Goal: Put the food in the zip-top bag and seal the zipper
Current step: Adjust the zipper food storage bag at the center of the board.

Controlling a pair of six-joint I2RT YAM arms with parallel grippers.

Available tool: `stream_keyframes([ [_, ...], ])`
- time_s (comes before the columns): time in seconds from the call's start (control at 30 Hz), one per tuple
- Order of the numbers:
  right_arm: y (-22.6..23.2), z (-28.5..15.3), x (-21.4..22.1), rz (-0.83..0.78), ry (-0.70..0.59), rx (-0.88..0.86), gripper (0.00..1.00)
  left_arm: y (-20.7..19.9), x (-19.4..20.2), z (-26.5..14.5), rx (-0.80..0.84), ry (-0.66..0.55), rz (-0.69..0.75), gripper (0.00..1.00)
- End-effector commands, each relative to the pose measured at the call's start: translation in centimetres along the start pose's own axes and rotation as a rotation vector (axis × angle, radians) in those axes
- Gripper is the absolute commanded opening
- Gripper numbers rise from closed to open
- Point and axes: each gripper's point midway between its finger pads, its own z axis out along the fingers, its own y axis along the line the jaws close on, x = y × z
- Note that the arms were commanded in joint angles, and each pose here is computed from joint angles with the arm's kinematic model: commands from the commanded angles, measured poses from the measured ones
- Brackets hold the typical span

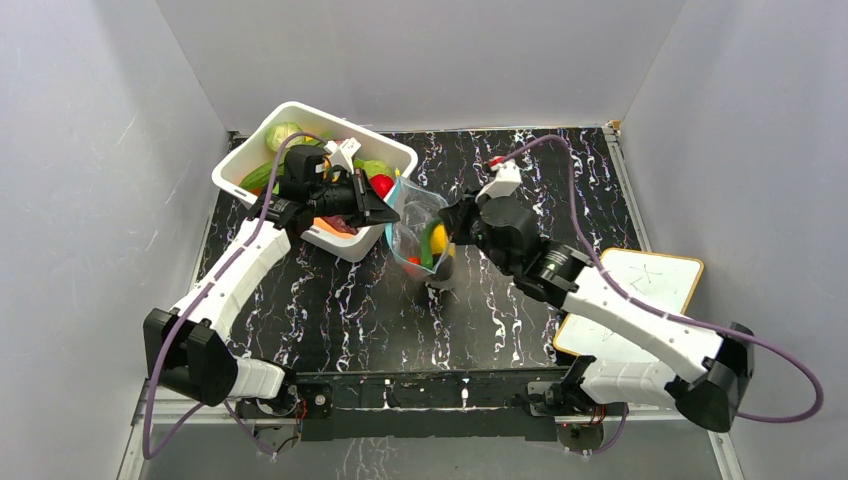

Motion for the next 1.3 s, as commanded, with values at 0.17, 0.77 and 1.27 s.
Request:
stream_keyframes([
  [0.17,0.7,-4.1,-3.3,0.048,-0.08,-0.076,0.0,-1.4,0.5,2.9,0.117,0.065,-0.012,0.0],
  [0.77,-3.0,-2.0,1.4,0.099,-0.056,0.044,0.0,0.4,-1.0,2.3,-0.103,0.001,0.164,0.63],
  [1.27,-2.4,-2.6,0.7,0.073,-0.067,0.005,0.0,7.6,-7.3,-1.2,-0.639,-0.133,0.362,0.93],
])
